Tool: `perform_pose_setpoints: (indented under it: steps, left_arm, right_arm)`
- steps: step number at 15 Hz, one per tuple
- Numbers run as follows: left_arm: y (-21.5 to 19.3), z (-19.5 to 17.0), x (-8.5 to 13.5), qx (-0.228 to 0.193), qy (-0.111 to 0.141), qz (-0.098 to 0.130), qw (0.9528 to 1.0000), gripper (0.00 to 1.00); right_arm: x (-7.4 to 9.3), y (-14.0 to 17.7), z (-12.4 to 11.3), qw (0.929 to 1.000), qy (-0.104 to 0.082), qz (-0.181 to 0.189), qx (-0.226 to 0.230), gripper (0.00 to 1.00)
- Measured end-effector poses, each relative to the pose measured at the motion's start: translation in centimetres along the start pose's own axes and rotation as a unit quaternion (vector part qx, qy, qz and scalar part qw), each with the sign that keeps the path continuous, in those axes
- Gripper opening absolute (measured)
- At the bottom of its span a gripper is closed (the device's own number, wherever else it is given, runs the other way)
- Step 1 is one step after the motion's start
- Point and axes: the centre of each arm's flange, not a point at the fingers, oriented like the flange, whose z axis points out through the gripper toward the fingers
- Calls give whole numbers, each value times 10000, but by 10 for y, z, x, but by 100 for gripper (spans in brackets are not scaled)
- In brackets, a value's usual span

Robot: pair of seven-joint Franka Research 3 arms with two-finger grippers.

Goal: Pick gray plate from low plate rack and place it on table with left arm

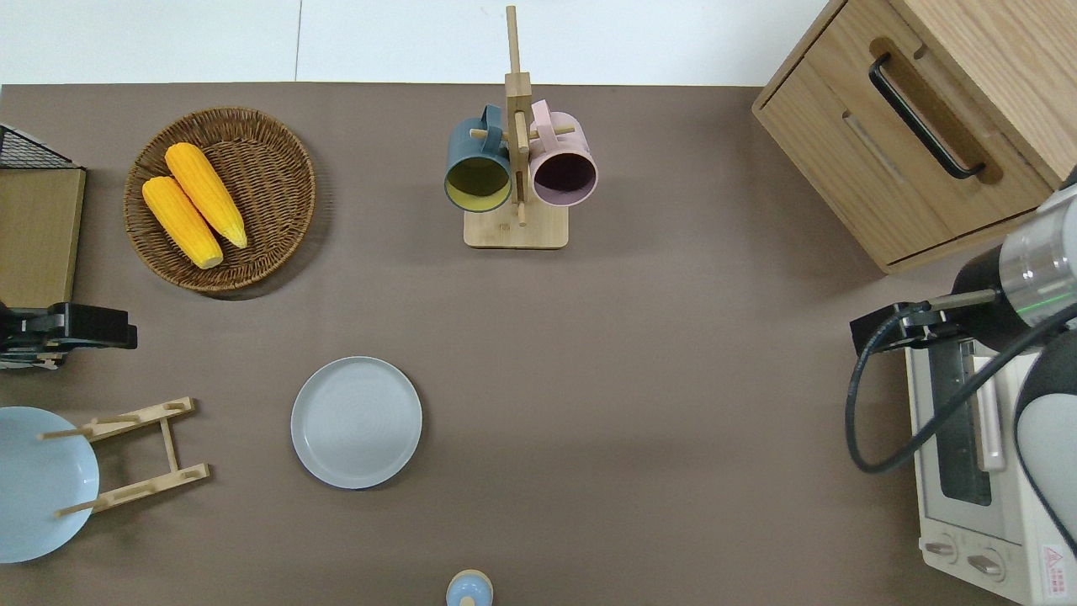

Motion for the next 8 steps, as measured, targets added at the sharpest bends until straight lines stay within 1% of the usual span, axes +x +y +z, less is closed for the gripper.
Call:
perform_pose_setpoints:
  steps: [8]
  left_arm:
    - [5,-2,1,5,31,40,10000,100]
  right_arm:
    - [0,0,0,10000,0,0,0,99]
